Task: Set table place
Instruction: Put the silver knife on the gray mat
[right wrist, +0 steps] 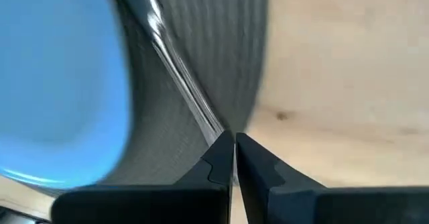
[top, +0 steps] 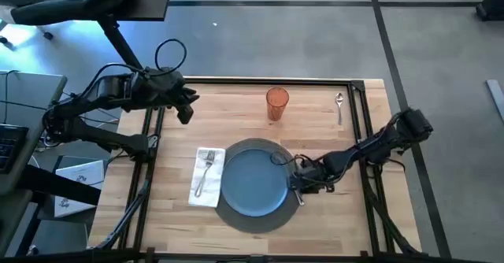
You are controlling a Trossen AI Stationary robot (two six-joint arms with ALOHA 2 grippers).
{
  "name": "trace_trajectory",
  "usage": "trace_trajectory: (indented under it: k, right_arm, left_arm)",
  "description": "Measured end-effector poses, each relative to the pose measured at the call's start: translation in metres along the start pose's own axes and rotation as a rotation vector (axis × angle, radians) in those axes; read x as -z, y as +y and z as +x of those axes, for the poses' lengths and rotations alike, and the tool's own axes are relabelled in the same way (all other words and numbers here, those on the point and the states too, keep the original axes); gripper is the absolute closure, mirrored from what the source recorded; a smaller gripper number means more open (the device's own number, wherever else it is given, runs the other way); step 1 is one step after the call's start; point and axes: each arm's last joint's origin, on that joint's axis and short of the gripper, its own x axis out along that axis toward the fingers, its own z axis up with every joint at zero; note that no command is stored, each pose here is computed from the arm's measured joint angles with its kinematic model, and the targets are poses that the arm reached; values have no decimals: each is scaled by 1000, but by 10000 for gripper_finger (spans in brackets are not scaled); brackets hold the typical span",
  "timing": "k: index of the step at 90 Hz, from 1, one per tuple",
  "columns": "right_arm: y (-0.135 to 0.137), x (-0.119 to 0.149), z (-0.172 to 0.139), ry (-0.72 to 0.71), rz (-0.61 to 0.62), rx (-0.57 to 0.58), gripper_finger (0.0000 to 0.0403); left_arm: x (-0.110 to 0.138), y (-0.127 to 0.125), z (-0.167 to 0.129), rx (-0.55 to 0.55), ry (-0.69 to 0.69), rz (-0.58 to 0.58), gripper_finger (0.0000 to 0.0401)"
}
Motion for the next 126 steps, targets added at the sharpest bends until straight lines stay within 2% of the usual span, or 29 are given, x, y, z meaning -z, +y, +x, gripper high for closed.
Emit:
trace_trajectory:
  k: [23,37,49,59,69,75,90,101,115,126]
  right_arm:
    - [2,21,15,89,-57,-53,403]
    - [5,24,11,105,-124,-92,403]
    - [3,24,2,76,-127,-106,403]
    - [0,17,-11,-25,-78,-116,403]
    - [-6,2,-15,-104,8,-38,403]
    - [-5,-6,-12,-125,7,-15,403]
    - [6,-19,-3,-127,-29,-39,403]
    - [8,-27,4,-123,-11,-21,403]
    - [17,-28,4,-102,-56,-90,403]
    - [16,-28,2,-93,-47,-85,403]
  left_arm:
    - [0,0,0,0,0,2,325]
    - [0,0,0,0,-1,5,325]
    - [0,0,0,3,-1,18,325]
    - [0,0,0,6,0,18,325]
    - [0,0,0,7,0,18,325]
    - [0,0,0,7,0,18,325]
    - [0,0,0,9,0,17,325]
    - [0,0,0,10,1,18,325]
    - [0,0,0,10,1,18,325]
    - [0,0,0,11,2,18,325]
